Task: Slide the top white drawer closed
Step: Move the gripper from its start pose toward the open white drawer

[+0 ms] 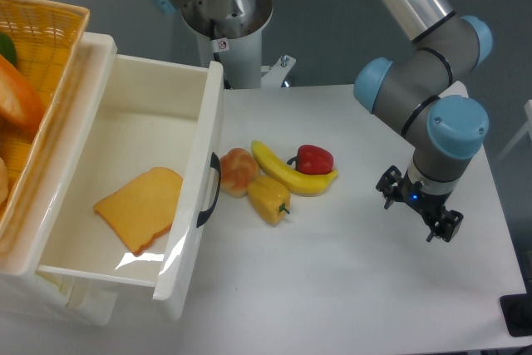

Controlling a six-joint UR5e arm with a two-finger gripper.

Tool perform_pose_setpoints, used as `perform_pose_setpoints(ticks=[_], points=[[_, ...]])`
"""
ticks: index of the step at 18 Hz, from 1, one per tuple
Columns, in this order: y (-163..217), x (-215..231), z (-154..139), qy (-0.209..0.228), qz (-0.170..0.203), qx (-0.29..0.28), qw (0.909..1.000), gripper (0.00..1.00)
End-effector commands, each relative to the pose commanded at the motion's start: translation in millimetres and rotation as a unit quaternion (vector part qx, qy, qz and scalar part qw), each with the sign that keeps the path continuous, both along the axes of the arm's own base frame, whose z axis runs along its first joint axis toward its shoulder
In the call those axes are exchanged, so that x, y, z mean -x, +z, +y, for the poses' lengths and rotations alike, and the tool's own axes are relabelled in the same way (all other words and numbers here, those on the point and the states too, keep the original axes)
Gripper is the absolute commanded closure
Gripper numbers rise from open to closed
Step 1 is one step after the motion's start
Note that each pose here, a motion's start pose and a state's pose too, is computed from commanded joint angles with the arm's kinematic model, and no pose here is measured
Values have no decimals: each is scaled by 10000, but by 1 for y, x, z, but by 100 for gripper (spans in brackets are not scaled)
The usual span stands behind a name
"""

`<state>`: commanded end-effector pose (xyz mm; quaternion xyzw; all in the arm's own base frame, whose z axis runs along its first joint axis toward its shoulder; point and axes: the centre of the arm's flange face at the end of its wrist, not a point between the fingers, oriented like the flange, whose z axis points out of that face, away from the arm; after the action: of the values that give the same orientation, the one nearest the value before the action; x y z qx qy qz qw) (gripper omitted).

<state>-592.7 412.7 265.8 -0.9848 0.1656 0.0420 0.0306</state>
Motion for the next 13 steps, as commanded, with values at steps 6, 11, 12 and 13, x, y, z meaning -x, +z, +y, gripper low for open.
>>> perform_pose_setpoints(ticks=[6, 11, 12, 13], points=[[-8, -1, -3, 29, 71, -123, 9999, 0], [-37, -28, -9, 157, -35, -338, 9993, 0], [-40, -31, -12, 181, -72, -323, 9993, 0], [-38, -32, -10, 173, -52, -333, 9993, 0]])
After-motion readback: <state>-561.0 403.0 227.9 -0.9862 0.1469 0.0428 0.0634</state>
